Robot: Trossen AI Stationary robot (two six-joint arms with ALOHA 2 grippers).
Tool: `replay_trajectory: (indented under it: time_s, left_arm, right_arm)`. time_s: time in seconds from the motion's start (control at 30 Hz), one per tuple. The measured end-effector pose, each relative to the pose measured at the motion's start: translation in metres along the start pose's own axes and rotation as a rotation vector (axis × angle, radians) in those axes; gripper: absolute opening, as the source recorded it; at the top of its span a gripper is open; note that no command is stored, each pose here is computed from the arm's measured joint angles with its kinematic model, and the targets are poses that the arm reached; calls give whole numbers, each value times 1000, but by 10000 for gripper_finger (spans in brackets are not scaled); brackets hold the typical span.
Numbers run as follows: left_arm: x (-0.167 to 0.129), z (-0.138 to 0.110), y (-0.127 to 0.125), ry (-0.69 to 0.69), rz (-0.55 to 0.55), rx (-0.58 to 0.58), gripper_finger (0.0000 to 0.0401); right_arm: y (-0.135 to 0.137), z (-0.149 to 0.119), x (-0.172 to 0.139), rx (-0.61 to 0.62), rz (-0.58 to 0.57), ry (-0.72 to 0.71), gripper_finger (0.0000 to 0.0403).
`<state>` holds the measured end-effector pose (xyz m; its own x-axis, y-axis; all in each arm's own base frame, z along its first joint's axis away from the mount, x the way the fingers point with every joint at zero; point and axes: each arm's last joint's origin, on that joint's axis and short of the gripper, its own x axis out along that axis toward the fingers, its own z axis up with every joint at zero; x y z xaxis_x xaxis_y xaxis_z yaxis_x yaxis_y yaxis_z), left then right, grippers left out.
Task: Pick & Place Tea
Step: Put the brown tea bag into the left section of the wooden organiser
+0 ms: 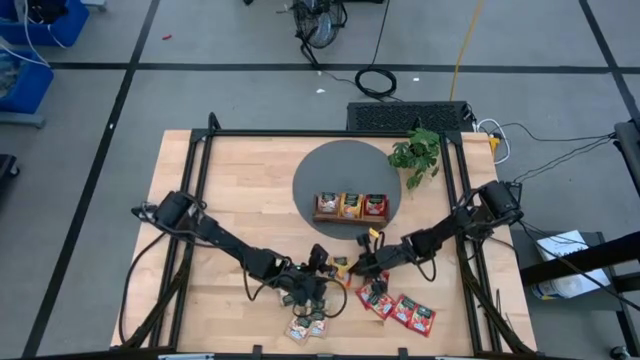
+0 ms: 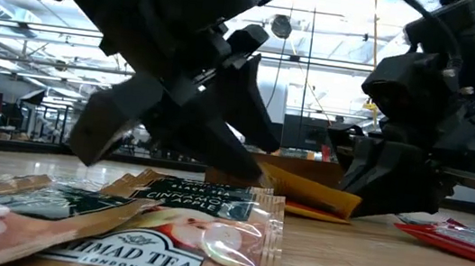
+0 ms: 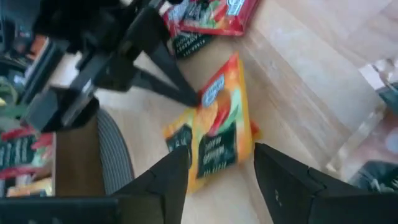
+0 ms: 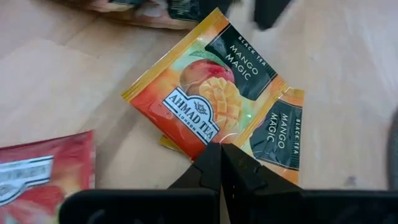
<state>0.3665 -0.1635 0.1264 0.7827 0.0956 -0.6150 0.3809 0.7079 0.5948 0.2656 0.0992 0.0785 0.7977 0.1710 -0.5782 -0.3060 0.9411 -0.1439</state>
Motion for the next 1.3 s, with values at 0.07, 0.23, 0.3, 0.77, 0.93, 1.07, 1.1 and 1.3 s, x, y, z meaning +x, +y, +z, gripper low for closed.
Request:
replay_trajectory:
  time_s: [0.07, 0.23, 0.3, 0.77, 0.93, 1.07, 1.1, 1.3]
  left_arm:
    - [2, 0, -1, -5, 9, 30, 180]
    - [3, -2, 3, 10, 12, 46, 166]
    - [4, -4, 4, 23, 12, 50, 156]
    - [5, -7, 6, 25, -11, 96, 22]
    - [4, -4, 5, 28, 19, 177, 7]
    - [-2, 6, 0, 25, 129, 293, 5]
    - [-3, 8, -2, 20, 140, 322, 5]
    - [-12, 16, -11, 67, 240, 488, 4]
  right_arm:
    - [-3, 0, 0, 21, -8, 4, 0]
    - [-3, -1, 0, 26, -9, 5, 0]
    - [-3, -1, 0, 26, -8, 5, 0]
    - [-3, 0, 0, 28, 19, -6, 0]
    - [-3, 3, 0, 31, 16, -36, 0]
    - [-3, 5, -1, 32, 14, -50, 0]
    - [-4, 6, -1, 34, 12, -58, 0]
    - [-11, 22, -8, 43, -15, -172, 0]
